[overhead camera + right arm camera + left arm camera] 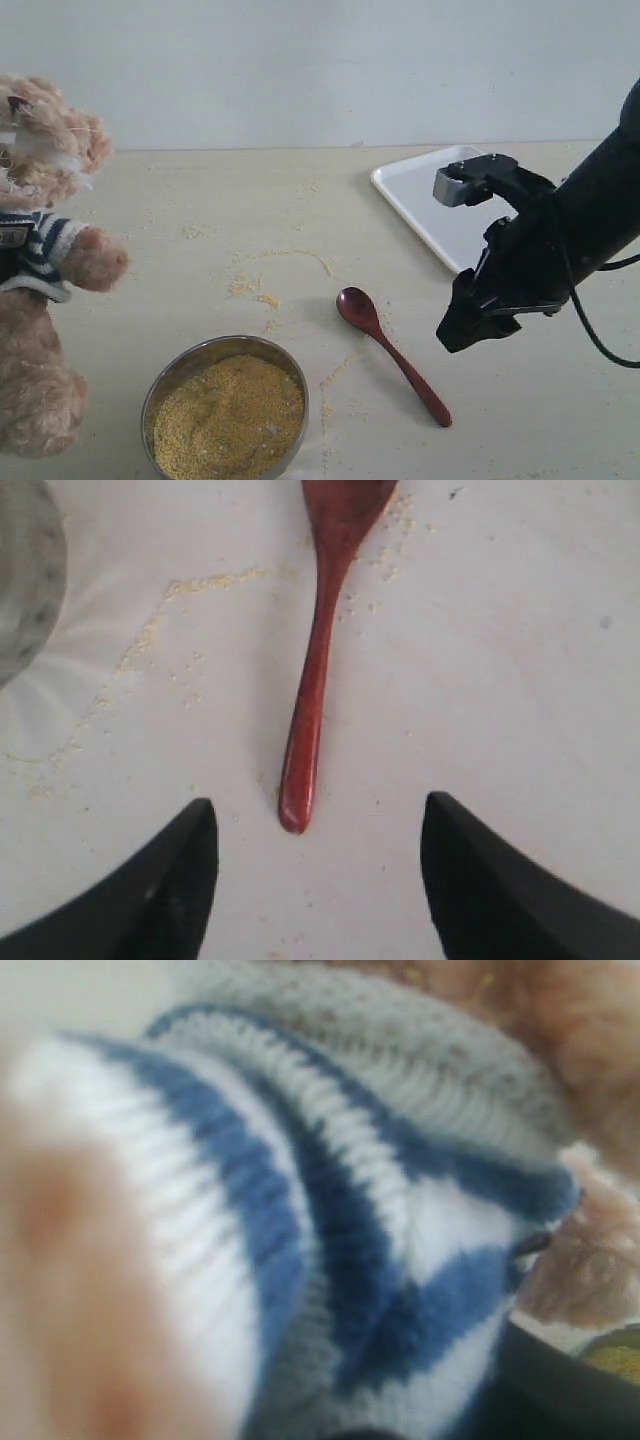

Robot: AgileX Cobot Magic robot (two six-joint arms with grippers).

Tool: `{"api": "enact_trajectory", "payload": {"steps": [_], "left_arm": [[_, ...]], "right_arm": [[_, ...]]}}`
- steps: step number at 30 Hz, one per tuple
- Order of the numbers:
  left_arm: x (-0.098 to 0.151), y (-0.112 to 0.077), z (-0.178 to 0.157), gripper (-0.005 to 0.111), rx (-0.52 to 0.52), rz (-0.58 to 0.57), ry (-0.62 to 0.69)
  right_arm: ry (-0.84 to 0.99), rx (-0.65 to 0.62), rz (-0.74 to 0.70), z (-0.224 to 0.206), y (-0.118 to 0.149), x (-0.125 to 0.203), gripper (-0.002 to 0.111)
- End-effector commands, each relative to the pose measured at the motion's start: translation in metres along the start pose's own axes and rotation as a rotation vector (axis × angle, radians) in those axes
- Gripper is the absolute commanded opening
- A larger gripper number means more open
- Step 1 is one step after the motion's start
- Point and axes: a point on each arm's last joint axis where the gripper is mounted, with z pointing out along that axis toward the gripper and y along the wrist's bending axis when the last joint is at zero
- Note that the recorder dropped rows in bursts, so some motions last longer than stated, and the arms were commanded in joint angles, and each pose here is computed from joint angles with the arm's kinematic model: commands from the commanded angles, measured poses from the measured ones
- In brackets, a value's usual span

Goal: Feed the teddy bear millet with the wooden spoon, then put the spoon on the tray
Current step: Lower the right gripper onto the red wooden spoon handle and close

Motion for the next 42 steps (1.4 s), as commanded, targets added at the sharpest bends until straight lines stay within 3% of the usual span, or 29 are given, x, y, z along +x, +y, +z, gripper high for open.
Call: {"api": "enact_trajectory", "payload": {"steps": [1,5,8,10,15,19,37,42], "left_arm": [[0.007,0.006,0.018,0.005,-0.013,-0.063,0.074],[0.008,0.005,0.030,0.005,0.027,-0.085,0.140],[0.009,0.002,0.034,0.005,0.075,-0.061,0.177],[0.010,0.002,0.035,0.005,0.085,-0.070,0.178],[0.010,0.002,0.035,0.005,0.087,-0.056,0.176],[0.010,0.002,0.035,0.005,0.087,-0.056,0.176],[0.010,0.000,0.035,0.005,0.104,-0.057,0.184],[0.008,-0.001,0.035,0.005,0.113,-0.115,0.165]], "right_arm": [[0.005,-0.058,0.003,0.028,-0.008,-0.001,0.052],[0.005,-0.034,0.012,0.038,-0.014,-0.002,0.053],[0.018,-0.031,-0.092,0.041,-0.007,-0.003,0.053],[0.054,0.038,-0.196,0.048,0.002,-0.005,0.053],[0.105,0.226,-0.282,0.058,0.017,-0.010,0.053],[0.115,0.242,-0.319,0.064,0.034,-0.012,0.053],[0.104,0.245,-0.228,0.083,0.035,-0.012,0.053],[0.101,0.246,-0.222,0.081,0.035,-0.013,0.052]]}}
